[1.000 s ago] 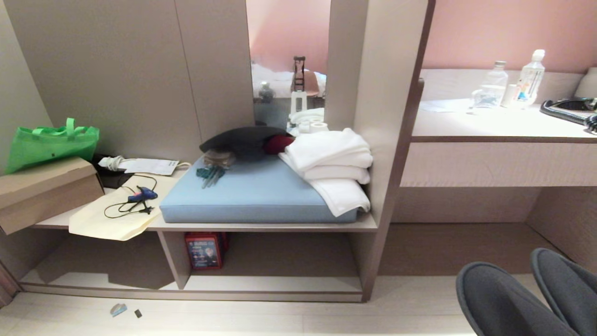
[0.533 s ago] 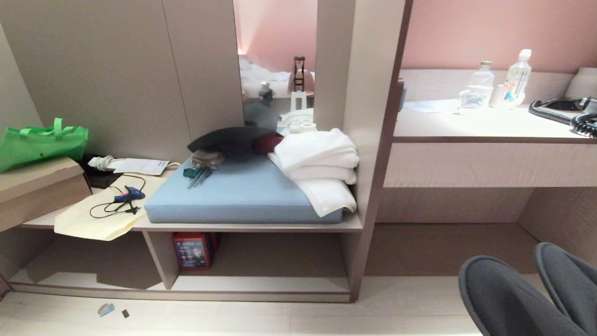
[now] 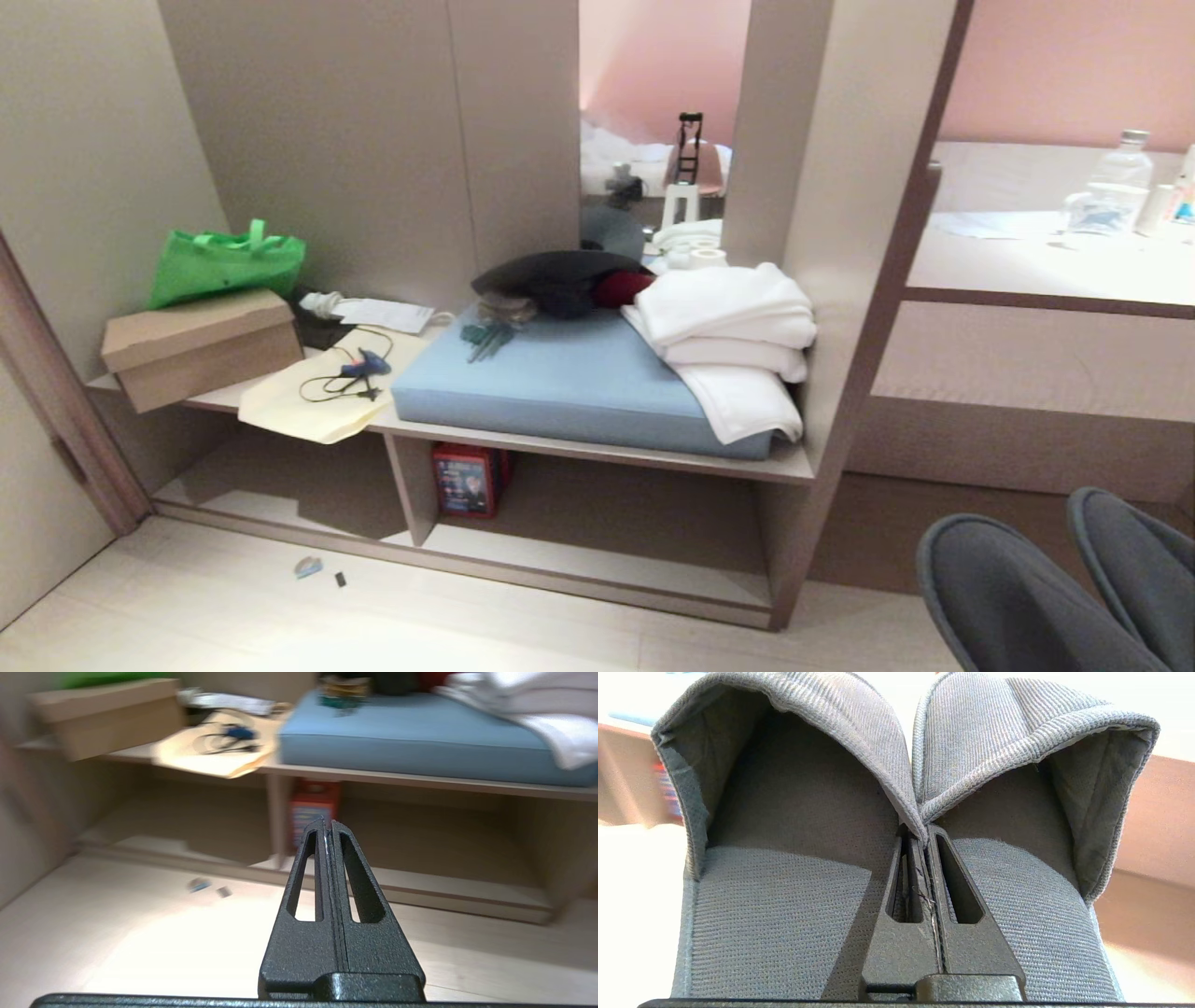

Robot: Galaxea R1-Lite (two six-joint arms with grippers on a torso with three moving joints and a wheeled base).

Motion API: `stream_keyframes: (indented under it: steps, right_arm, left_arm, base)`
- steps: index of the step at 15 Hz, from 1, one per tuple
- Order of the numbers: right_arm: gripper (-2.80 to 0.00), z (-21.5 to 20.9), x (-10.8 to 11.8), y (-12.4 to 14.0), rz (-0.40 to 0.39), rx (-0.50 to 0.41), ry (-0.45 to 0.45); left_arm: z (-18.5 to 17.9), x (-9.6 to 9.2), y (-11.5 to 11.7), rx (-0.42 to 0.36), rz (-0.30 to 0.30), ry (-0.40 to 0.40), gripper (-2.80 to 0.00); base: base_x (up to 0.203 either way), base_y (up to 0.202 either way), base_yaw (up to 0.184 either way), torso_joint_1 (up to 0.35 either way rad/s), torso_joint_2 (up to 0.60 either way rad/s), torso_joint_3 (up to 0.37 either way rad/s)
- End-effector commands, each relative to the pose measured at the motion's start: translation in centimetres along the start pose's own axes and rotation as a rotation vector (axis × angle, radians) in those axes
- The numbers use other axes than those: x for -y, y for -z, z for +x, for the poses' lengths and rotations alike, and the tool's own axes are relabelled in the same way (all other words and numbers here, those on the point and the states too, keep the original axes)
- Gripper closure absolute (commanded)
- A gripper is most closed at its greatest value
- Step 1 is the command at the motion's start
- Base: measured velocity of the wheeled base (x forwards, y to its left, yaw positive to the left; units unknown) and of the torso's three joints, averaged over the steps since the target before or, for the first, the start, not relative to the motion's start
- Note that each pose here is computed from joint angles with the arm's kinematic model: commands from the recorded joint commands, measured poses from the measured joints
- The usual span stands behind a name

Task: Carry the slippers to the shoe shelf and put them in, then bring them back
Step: Place the slippers on the floor

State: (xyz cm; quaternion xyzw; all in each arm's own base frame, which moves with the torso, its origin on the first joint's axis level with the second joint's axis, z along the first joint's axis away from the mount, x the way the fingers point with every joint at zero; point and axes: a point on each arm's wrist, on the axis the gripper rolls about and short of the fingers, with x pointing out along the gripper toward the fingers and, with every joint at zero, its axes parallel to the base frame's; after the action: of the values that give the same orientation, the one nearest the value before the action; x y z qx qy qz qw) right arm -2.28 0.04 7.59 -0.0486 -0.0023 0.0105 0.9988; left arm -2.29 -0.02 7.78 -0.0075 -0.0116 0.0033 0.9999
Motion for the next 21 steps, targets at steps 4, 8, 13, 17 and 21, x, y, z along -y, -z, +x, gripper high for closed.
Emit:
stream_keyframes:
  steps: [4, 8, 13, 17, 21]
  right_arm:
    - [0.00, 0.01, 0.00, -0.01, -0.001, -0.001, 0.000]
    - [0.00, 0.01, 0.00, -0.01, 0.001, -0.001, 0.000]
    - [0.00, 0.01, -0.01, -0.01, -0.009, 0.000, -0.002]
    - [0.00, 0.01, 0.00, -0.03, -0.013, 0.001, -0.002]
    - [0.00, 0.01, 0.00, -0.03, -0.015, 0.001, -0.002]
  left_arm:
    - [0.06, -0.01, 0.21, -0.008, 0.000, 0.002, 0.00]
    - [0.06, -0.01, 0.21, -0.009, 0.000, 0.001, 0.00]
    - [0.06, -0.01, 0.21, -0.008, 0.000, 0.001, 0.00]
    - [0.06, -0.01, 0.21, -0.008, 0.000, 0.001, 0.00]
    - [0.06, -0.01, 0.21, -0.008, 0.000, 0.001, 0.00]
  base:
    - [-0.001, -0.009, 0.174, 0.004, 0.00, 0.001]
    - [0.000, -0.009, 0.177, 0.003, 0.00, 0.003]
    - [0.000, -0.009, 0.177, 0.003, 0.00, 0.002]
    - [0.001, -0.009, 0.175, 0.003, 0.00, 0.001]
    - [0.002, -0.009, 0.178, 0.005, 0.00, 0.000]
